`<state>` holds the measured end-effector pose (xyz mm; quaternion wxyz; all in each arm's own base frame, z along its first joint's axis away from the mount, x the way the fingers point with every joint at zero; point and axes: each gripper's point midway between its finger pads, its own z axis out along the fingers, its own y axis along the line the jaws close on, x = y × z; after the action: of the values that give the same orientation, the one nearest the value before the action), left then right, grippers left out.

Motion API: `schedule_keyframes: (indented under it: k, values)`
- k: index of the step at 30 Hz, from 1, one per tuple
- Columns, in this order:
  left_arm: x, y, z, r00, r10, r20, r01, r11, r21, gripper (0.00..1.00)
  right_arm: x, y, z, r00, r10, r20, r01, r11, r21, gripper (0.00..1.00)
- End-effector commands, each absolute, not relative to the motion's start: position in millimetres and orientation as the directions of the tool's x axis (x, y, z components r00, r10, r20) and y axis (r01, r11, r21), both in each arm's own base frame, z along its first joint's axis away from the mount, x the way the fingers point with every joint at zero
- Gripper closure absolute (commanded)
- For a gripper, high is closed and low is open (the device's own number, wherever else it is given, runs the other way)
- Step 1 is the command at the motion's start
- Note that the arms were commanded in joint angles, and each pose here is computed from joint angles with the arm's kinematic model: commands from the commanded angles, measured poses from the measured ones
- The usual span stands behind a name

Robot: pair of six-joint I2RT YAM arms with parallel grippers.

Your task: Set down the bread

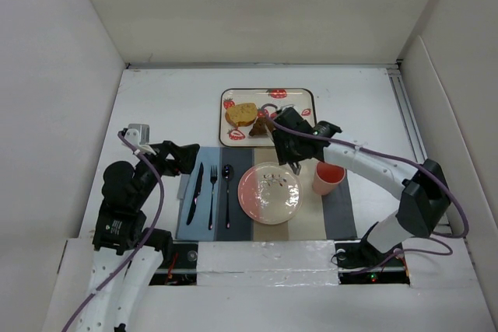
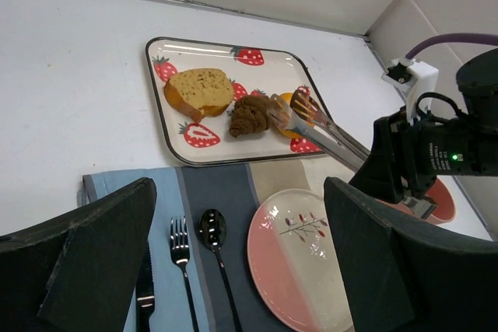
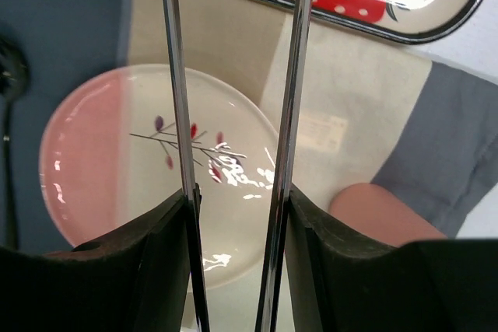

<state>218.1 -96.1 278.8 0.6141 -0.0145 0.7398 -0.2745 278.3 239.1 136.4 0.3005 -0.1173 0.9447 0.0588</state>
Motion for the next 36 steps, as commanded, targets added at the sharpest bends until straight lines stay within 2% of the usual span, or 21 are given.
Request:
schedule_keyframes:
  k: [1, 14, 24, 25, 27, 28, 31, 36]
  values:
    - [213, -96, 296, -0.193, -0.354, -0.915, 0.350, 0.847, -0.401, 0.16, 282, 229, 150, -0.779, -0.207, -0.593, -0.232, 0.972, -0.035, 0.50]
    - [212, -99, 294, -0.205, -0.352, -0.913, 0.360, 0.840, -0.405, 0.16, 303, 263, 153, -0.749, -0.249, -0.614, -0.307, 0.952, -0.013, 0.49]
    - [213, -99, 294, -0.211, -0.350, -0.913, 0.357, 0.842, -0.405, 0.16, 320, 261, 123, -0.788, -0.253, -0.561, -0.334, 0.942, 0.044, 0.53]
    - [212, -99, 295, -0.207, -0.350, -0.913, 0.359, 0.841, -0.404, 0.16, 320, 260, 121, -0.792, -0.257, -0.554, -0.332, 0.943, 0.036, 0.54]
    - [214, -99, 294, -0.211, -0.350, -0.913, 0.356, 0.842, -0.405, 0.16, 318, 256, 120, -0.793, -0.259, -0.551, -0.327, 0.945, 0.026, 0.67]
    - [214, -100, 294, -0.214, -0.349, -0.912, 0.356, 0.842, -0.406, 0.16, 315, 256, 121, -0.794, -0.255, -0.552, -0.328, 0.944, 0.036, 0.77]
    - [213, -99, 295, -0.207, -0.349, -0.914, 0.360, 0.842, -0.403, 0.16, 310, 258, 137, -0.778, -0.236, -0.582, -0.332, 0.941, 0.062, 0.91]
    - [214, -99, 294, -0.212, -0.348, -0.913, 0.356, 0.843, -0.404, 0.16, 295, 259, 171, -0.748, -0.195, -0.635, -0.355, 0.925, 0.133, 0.96]
